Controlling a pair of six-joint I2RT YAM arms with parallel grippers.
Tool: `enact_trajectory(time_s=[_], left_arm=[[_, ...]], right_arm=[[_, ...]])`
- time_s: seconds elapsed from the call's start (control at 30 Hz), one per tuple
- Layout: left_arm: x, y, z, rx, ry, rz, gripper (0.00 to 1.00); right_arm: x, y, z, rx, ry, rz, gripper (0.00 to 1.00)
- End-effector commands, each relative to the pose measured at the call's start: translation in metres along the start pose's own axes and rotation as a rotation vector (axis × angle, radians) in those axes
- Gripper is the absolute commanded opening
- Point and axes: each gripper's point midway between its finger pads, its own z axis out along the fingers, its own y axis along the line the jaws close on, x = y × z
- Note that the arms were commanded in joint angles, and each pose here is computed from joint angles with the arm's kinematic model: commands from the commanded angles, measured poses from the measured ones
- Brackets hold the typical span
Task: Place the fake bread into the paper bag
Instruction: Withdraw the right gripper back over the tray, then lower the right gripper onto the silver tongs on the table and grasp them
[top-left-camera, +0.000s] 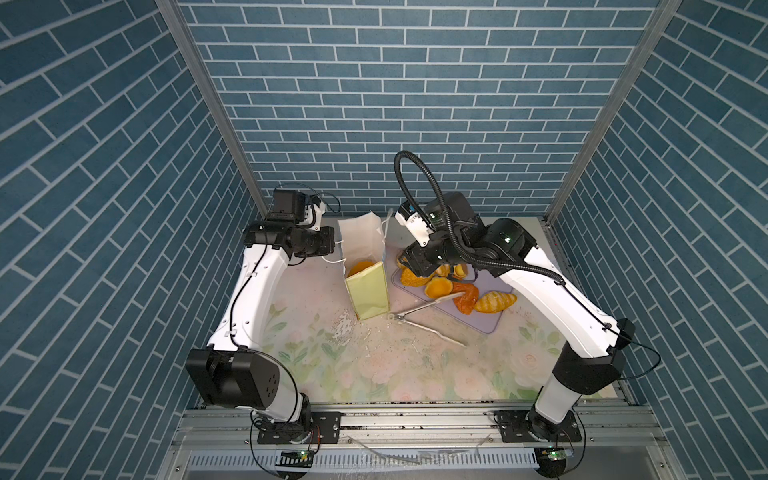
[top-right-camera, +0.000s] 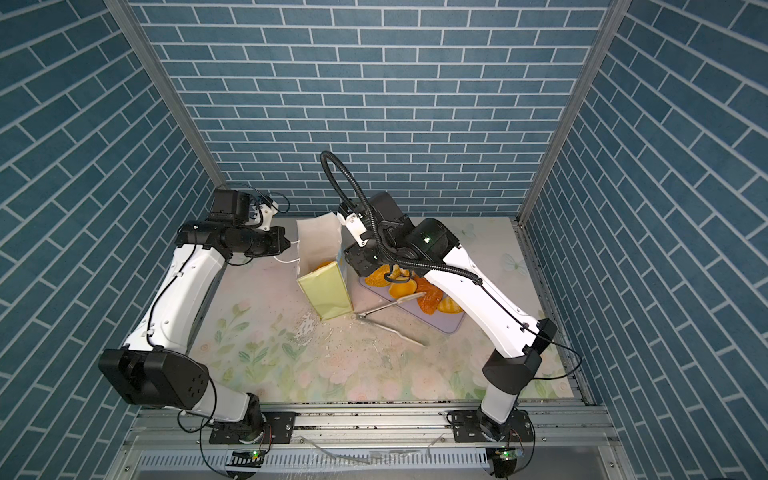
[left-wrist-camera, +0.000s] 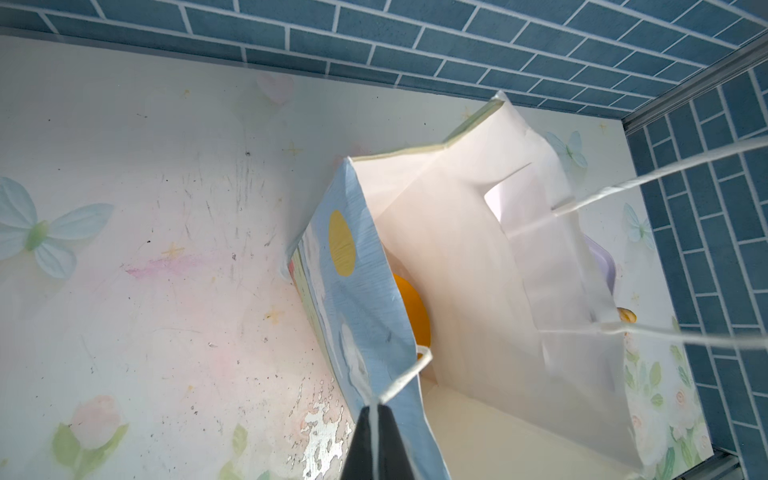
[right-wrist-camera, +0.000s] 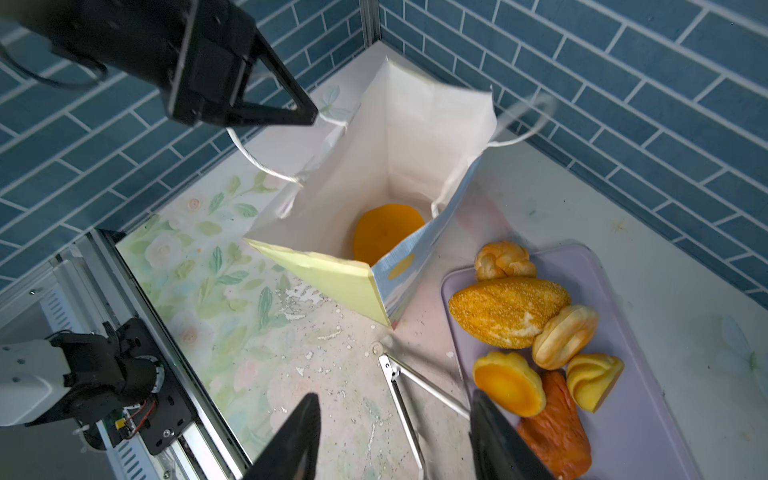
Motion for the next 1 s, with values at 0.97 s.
enact_trajectory(time_s=[0.97], left_arm=[[0.001, 0.007, -0.017, -0.028, -0.041, 0.022, 0.00]], right_arm=[[0.233, -0.056, 0.104, 0.038, 0.605, 0.201, 0.73]])
